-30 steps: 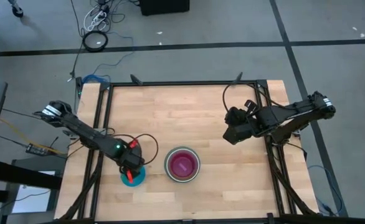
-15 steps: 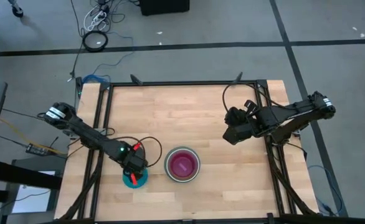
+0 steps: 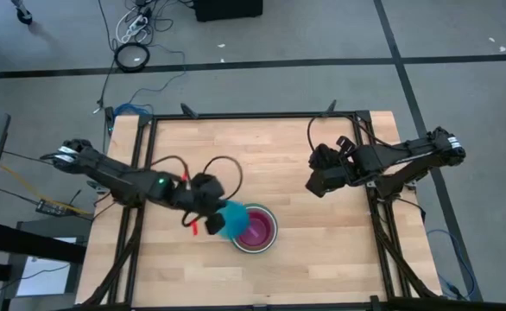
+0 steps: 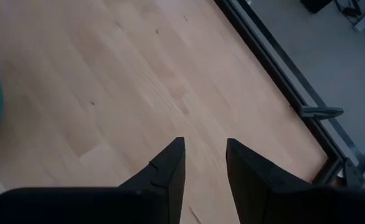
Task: Nest bowls inside each other
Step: Stack the blue bowl on top of the violet bowl
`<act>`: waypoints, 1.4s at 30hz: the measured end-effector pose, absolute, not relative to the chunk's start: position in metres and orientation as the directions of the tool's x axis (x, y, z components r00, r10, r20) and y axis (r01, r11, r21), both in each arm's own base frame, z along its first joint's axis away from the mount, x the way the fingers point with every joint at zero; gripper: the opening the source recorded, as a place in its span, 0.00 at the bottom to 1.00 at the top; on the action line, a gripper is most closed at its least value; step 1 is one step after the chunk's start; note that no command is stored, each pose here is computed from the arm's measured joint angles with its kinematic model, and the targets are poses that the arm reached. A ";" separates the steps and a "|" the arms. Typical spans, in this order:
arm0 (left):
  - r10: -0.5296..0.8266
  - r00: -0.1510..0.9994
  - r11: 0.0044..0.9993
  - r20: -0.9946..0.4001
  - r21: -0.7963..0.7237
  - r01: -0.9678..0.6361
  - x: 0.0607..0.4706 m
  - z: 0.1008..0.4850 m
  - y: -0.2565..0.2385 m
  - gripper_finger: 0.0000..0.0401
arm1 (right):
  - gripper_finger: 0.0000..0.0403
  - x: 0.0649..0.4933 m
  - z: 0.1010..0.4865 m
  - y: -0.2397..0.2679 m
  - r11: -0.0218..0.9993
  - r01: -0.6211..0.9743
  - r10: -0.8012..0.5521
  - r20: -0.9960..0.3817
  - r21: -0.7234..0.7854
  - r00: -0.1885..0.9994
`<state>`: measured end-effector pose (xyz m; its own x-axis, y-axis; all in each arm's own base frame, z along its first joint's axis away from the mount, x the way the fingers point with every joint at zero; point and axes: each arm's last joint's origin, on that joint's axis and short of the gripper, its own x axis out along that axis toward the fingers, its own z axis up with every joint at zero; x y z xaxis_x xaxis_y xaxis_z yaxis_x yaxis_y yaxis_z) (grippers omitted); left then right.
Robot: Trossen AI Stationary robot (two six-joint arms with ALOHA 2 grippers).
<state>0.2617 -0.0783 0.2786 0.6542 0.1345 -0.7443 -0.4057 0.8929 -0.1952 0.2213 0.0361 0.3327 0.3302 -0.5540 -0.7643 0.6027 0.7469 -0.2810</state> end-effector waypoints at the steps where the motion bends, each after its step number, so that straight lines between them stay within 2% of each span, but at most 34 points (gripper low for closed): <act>1: 0.139 0.667 0.900 -0.732 -0.188 -0.394 0.268 0.281 -0.076 0.01 | 0.26 0.222 0.332 0.036 0.751 0.598 -0.553 -0.763 -0.282 0.335; 6: 0.153 0.631 0.898 -0.761 -0.159 -0.409 0.296 0.275 -0.067 0.01 | 0.25 0.224 0.331 0.034 0.757 0.589 -0.550 -0.762 -0.283 0.341; 16: 0.036 0.541 0.885 -0.840 -0.225 -0.407 0.323 0.244 -0.068 0.01 | 0.25 0.224 0.331 0.034 0.760 0.583 -0.550 -0.763 -0.287 0.341; 24: -0.057 0.610 0.869 -0.790 -0.340 -0.359 0.332 0.247 -0.073 0.15 | 0.25 0.224 0.331 0.034 0.759 0.584 -0.550 -0.763 -0.287 0.340; 28: -0.104 0.602 0.859 -0.792 -0.377 -0.347 0.332 0.247 -0.074 0.19 | 0.25 0.224 0.331 0.034 0.759 0.584 -0.550 -0.763 -0.287 0.340; 42: -0.160 0.582 0.824 -0.797 -0.433 -0.365 0.331 0.246 -0.076 0.21 | 0.25 0.224 0.331 0.034 0.759 0.584 -0.550 -0.763 -0.287 0.340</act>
